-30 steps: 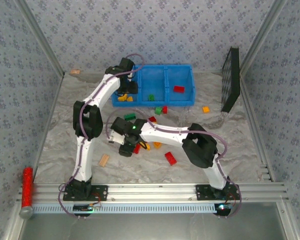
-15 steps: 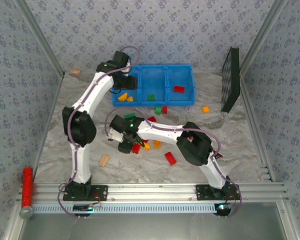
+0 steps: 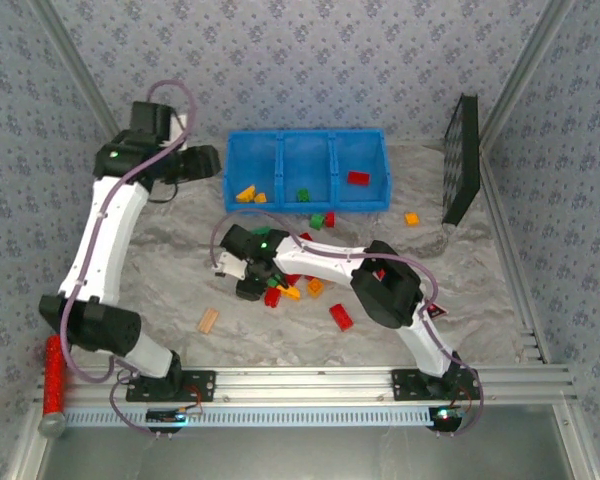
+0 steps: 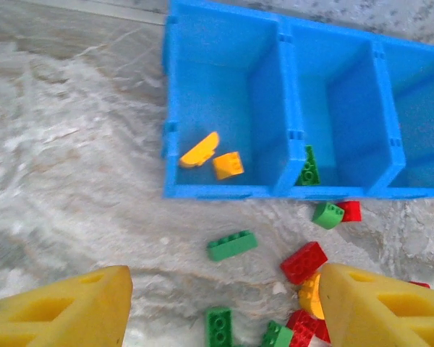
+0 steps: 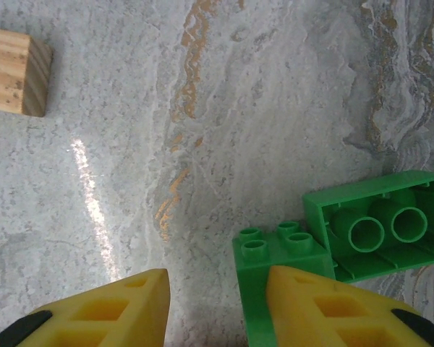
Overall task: Sort the legos into containers by color
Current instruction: Pick up the lego from the center of the table.
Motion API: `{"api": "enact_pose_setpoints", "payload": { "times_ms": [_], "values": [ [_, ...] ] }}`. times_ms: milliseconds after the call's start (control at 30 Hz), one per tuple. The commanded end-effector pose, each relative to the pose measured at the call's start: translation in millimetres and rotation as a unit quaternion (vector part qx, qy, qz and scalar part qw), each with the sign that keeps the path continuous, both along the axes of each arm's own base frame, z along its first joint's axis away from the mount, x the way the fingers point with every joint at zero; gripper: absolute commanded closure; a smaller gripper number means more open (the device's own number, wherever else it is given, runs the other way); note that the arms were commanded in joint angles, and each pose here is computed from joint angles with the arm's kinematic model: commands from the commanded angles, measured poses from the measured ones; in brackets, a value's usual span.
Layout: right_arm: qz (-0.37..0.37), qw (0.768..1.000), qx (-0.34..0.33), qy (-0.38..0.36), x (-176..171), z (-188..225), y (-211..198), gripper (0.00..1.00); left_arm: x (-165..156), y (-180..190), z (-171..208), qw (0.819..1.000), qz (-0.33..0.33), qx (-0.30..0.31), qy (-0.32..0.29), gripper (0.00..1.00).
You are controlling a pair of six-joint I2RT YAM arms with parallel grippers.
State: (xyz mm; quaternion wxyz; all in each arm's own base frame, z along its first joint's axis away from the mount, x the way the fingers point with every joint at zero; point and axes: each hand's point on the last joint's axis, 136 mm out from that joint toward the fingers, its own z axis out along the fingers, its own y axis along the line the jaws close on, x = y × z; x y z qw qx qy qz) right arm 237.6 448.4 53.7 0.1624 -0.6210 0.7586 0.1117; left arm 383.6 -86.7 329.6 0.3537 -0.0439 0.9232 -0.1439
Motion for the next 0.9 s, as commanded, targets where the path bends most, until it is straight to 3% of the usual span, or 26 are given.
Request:
{"api": "enact_pose_setpoints", "payload": {
  "times_ms": [0,167,567,867],
  "values": [
    [0.013,0.996,-0.058,0.063,-25,-42,-28,0.55,-28,23,17,1.000,0.014,-0.008,-0.015,0.30],
    [0.016,0.996,-0.060,0.066,-23,-41,-33,0.54,-49,52,25,0.999,0.045,-0.001,-0.017,0.29],
    [0.032,0.995,-0.039,0.086,-37,-23,-41,0.60,-86,77,42,0.997,0.058,0.032,-0.044,0.23],
    [0.044,0.995,-0.042,0.077,-31,-24,-36,0.50,-77,77,37,0.997,0.040,0.047,-0.051,0.20]
  ]
}}
